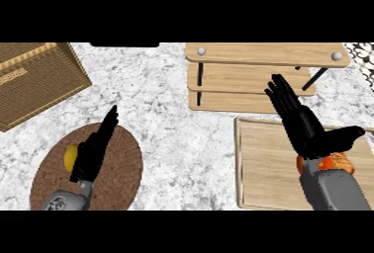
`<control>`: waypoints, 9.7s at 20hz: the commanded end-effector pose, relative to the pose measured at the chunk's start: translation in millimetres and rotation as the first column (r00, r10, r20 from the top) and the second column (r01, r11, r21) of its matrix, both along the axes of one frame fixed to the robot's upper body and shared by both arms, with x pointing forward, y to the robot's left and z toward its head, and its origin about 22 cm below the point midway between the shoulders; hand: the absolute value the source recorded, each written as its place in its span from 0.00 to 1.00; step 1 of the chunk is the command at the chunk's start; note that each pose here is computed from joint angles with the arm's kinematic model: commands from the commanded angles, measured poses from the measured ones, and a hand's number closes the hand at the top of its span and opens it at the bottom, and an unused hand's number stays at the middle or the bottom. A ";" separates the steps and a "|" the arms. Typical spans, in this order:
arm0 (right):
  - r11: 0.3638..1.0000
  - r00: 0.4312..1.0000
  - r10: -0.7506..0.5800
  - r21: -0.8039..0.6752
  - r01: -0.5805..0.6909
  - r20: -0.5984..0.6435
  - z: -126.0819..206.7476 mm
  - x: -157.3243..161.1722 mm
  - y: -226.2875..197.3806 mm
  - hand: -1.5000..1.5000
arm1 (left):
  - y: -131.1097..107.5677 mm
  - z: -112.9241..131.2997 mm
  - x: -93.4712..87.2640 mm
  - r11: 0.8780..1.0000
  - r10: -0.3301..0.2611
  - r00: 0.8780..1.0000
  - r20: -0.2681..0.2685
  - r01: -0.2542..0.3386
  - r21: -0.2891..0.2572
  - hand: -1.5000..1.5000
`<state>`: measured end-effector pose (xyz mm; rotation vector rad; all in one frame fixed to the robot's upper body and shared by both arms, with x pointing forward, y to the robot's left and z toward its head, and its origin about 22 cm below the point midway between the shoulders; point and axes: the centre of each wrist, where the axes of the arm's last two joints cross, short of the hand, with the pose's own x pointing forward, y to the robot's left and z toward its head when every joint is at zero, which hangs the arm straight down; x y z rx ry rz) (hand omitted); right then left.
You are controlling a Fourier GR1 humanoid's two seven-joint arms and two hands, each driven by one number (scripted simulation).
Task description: Pick the squash from the tray and place it in the tiered shelf
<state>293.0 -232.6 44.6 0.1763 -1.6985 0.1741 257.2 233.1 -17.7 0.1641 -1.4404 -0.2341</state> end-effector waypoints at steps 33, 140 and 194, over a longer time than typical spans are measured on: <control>0.726 0.972 -0.080 -0.681 -0.095 -0.221 131.3 -67.7 -220.7 0.00 | 54.0 -10.1 -5.7 0.960 0.182 0.929 -0.323 -0.240 -0.147 0.50; 0.575 0.880 -0.378 -0.672 0.467 0.288 252.2 -77.3 141.5 1.00 | 66.0 -5.3 -7.0 0.963 0.159 0.931 -0.327 -0.220 -0.157 0.50; 0.613 0.844 -0.458 -0.587 0.528 0.280 267.7 123.8 45.3 0.00 | 66.6 -2.5 -8.2 0.965 0.157 0.939 -0.305 -0.212 -0.156 0.50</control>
